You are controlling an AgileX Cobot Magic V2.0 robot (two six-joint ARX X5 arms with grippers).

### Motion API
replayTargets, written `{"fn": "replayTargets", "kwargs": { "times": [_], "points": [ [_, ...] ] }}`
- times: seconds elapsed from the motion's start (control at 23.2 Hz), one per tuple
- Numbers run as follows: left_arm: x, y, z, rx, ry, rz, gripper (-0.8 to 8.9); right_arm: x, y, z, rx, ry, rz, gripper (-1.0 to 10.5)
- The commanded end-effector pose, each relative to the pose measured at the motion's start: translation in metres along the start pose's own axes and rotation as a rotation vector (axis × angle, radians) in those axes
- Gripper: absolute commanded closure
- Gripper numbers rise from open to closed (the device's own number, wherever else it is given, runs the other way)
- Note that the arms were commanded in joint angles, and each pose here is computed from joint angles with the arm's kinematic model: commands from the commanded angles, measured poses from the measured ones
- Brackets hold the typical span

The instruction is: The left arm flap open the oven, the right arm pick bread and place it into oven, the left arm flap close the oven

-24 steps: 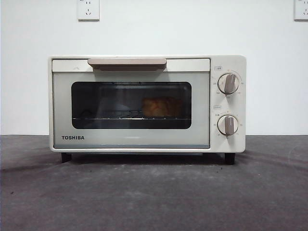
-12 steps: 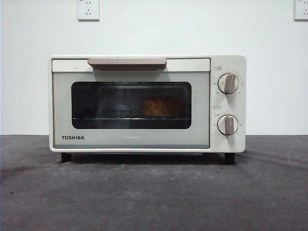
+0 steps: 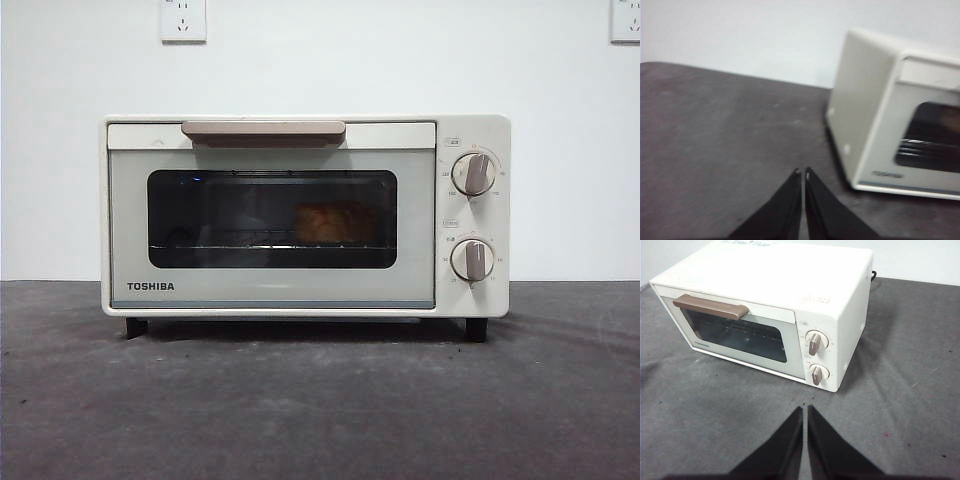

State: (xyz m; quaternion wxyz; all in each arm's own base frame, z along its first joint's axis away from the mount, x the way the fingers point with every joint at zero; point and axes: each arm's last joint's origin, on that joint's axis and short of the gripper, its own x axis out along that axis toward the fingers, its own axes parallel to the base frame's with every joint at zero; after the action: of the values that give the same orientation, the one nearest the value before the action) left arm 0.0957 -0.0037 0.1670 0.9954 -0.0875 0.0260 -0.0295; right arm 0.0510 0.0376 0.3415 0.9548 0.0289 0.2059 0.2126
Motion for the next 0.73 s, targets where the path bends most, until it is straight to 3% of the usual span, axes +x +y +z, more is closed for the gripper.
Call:
{"fn": "replayTargets", "kwargs": {
  "times": [0.04,0.73],
  "points": [
    [0.0014,0.0032,-0.0071,0.03,0.017,0.065,7.94,-0.0026,0.001,0.0039,-0.004,-0.019,0.013,9.4],
    [0.0013,0.0046,-0.0098,0.059,0.042,0.101,7.94,-0.0026,0.001,0.0039,-0.004,-0.019,0.013,9.4]
  ]
}}
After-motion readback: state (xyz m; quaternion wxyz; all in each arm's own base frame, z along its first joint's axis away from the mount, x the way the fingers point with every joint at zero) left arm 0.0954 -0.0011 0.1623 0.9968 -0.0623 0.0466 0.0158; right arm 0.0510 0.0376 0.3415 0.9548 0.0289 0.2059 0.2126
